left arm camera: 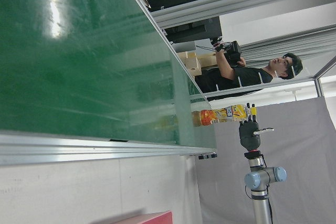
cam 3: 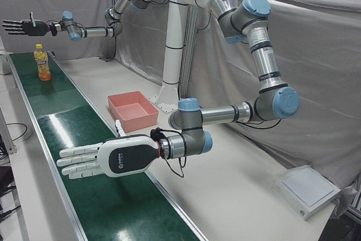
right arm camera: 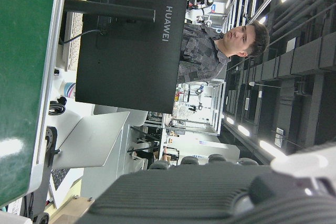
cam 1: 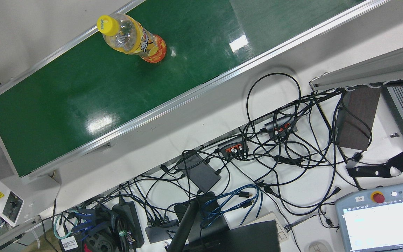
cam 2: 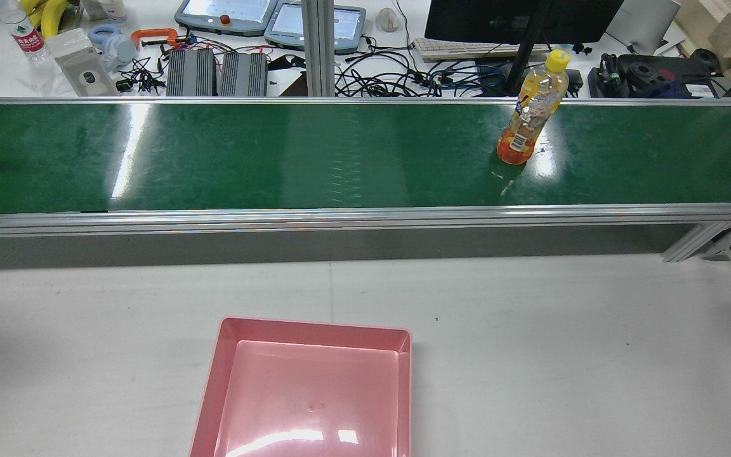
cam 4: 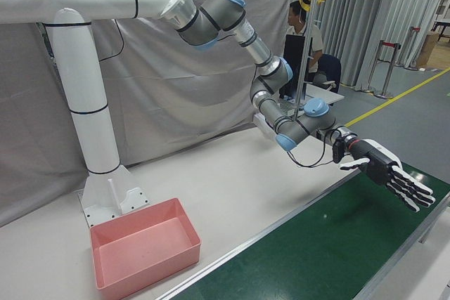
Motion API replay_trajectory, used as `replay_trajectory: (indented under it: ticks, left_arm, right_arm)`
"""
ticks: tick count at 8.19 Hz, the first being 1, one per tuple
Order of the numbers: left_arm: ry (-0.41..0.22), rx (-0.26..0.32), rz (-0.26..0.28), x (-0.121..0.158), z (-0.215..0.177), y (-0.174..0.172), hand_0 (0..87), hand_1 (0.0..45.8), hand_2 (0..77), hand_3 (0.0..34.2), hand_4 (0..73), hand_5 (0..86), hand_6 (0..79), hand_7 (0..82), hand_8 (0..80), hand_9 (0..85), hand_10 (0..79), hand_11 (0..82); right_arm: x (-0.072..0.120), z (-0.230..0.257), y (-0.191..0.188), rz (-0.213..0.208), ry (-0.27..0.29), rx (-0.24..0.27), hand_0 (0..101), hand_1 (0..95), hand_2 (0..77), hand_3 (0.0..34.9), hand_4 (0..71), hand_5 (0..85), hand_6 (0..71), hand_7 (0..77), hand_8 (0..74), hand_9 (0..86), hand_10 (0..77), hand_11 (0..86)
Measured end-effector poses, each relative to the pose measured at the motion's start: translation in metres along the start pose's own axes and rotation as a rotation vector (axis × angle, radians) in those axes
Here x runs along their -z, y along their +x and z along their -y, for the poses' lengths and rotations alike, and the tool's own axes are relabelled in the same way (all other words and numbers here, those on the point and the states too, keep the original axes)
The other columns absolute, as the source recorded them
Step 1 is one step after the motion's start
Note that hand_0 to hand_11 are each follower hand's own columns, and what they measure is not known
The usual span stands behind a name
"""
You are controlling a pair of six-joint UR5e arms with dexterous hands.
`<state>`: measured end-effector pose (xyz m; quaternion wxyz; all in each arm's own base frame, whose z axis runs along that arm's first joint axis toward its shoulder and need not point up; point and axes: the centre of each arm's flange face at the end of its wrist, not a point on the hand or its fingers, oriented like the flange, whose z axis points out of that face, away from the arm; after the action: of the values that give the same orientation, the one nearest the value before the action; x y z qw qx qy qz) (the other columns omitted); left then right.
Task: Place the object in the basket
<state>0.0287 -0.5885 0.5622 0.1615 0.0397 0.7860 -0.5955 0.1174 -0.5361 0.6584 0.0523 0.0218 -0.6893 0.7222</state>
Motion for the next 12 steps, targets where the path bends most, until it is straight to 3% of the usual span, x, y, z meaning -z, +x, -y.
replay_trajectory:
  ticks: [12]
  left_arm:
    - [0.004,0.003,-0.011,0.0037,0.002,0.0065,51.8,13.1,0.0,0.0,2.7,1.6,0.5,0.5,0.0,0.5,3.3,7.1]
  right_arm:
    - [-0.0003,-0.0009,-0.0002,0.0,-0.002,-0.001,0,0.0,0.5,0.2,0.0,0.0,0.0,0.5,0.0,0.0,0.0,0.0]
